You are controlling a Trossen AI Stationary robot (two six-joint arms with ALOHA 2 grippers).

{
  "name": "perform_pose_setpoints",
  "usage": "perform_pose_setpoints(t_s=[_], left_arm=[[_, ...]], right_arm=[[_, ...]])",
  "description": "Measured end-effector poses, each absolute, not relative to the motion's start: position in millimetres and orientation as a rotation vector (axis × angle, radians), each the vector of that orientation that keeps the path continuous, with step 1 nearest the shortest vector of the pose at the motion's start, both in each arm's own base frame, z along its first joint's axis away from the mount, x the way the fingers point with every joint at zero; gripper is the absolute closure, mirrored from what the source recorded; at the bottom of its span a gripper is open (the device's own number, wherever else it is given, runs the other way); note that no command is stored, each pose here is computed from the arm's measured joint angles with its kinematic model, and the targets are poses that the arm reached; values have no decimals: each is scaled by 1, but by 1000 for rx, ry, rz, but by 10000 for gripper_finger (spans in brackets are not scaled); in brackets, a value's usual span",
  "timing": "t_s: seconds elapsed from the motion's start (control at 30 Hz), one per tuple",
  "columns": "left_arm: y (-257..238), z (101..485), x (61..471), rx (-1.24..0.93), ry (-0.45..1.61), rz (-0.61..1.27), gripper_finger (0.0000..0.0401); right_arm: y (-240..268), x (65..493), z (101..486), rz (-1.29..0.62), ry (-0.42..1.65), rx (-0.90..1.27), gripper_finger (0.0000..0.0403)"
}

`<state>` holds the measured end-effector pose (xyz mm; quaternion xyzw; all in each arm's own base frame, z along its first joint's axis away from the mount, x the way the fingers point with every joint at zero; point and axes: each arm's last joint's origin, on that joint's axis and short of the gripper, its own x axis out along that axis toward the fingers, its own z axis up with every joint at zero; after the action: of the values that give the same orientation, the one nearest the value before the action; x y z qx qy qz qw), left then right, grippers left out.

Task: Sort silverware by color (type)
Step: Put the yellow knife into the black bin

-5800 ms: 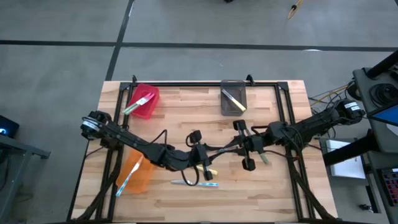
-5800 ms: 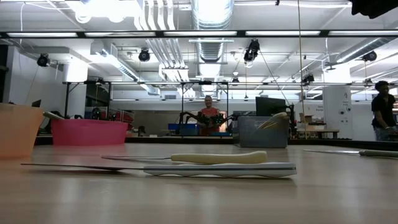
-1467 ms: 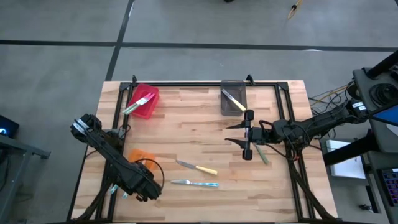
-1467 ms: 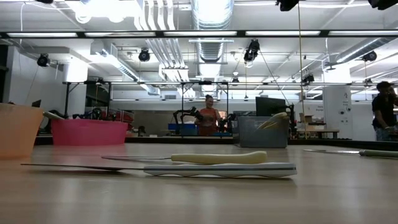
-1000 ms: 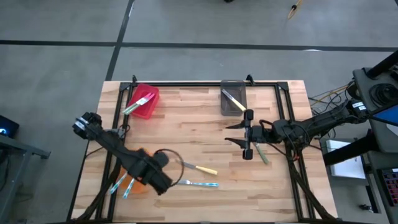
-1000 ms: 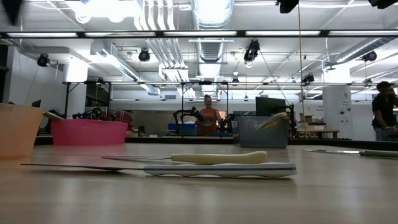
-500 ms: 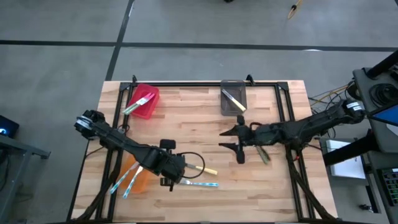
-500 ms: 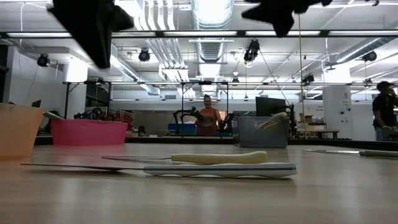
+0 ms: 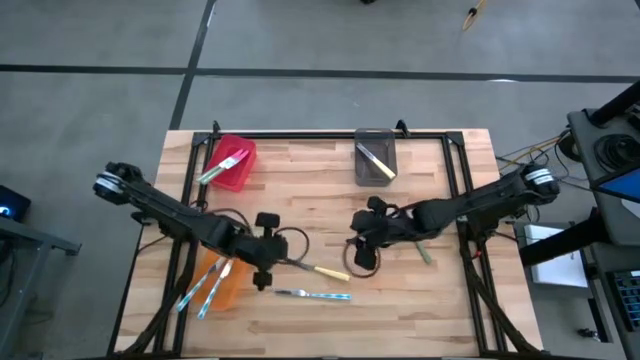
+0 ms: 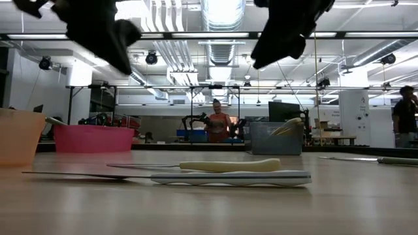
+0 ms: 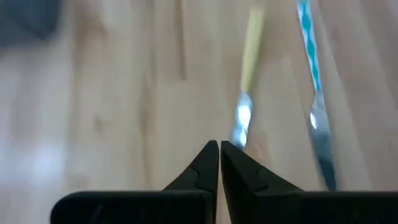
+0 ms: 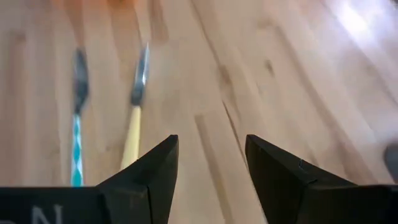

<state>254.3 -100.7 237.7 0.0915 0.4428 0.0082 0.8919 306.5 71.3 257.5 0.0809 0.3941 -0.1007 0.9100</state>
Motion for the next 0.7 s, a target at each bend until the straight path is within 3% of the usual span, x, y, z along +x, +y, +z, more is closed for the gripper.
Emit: perform_pose_setpoints(t_s=[0.27, 0.5, 0.7], left_arm=[[-81, 275, 230, 377, 506, 45, 401], [-68, 289, 211, 462, 142, 92, 401], [-62, 290, 196, 466, 27, 118, 401]], right_arm=[[89, 344, 242, -148, 1088, 195, 225], [115, 372, 222, -61, 1109, 50, 225], [129, 390, 199, -91, 1080, 37, 225]])
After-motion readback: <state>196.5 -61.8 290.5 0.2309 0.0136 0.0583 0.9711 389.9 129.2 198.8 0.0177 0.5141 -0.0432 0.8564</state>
